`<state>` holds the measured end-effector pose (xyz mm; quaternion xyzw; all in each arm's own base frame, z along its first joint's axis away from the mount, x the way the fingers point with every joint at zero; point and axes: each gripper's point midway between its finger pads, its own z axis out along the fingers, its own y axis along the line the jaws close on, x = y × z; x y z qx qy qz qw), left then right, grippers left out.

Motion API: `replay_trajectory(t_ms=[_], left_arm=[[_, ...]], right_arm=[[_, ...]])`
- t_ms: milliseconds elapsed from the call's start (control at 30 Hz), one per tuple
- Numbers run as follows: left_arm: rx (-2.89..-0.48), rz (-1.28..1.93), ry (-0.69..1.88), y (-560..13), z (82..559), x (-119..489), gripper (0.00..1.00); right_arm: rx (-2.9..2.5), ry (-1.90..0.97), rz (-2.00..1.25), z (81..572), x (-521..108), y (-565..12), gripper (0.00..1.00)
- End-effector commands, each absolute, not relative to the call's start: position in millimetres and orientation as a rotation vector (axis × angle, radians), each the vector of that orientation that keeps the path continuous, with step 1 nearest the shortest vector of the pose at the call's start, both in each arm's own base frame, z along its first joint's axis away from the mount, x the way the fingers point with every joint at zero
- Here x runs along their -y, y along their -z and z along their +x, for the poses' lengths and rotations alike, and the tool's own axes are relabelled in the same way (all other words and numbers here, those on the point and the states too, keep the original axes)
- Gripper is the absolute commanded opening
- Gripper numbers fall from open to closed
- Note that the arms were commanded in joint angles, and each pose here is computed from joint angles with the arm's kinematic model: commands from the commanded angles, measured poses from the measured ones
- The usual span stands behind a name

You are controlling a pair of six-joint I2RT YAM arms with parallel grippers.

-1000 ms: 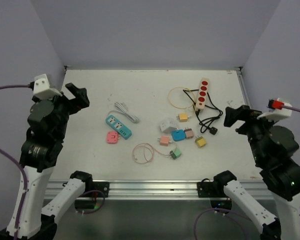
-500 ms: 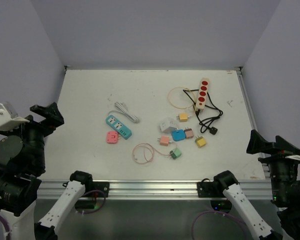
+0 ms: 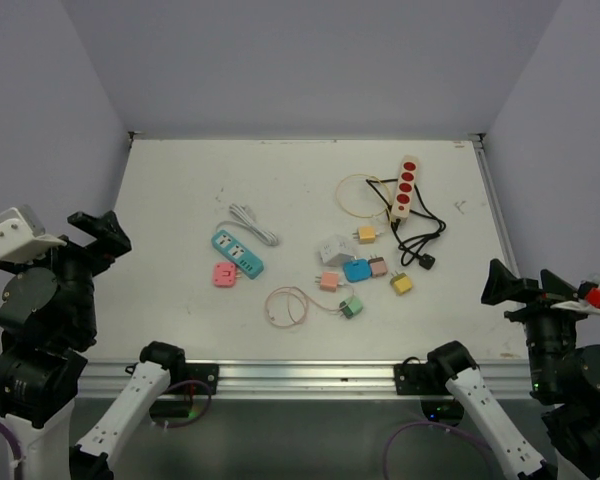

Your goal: Pull the plug off the socket

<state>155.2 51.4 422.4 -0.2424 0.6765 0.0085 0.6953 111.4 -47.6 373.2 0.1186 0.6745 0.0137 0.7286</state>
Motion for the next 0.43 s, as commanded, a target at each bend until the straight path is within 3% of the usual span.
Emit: replay_trajectory(t_ms=[0, 400], left_arm=[[-1.504, -0.53, -0.037, -420.2, 160.3, -51.8, 1.0], [-1.495, -0.513, -0.013, -417.6, 171.5, -45.3, 1.0]], right_arm=[[-1.45, -0.022, 0.256, 110.5, 49.6, -381.0, 0.99], [-1.429, -0.026, 0.242, 109.7, 48.8, -384.1, 0.99]])
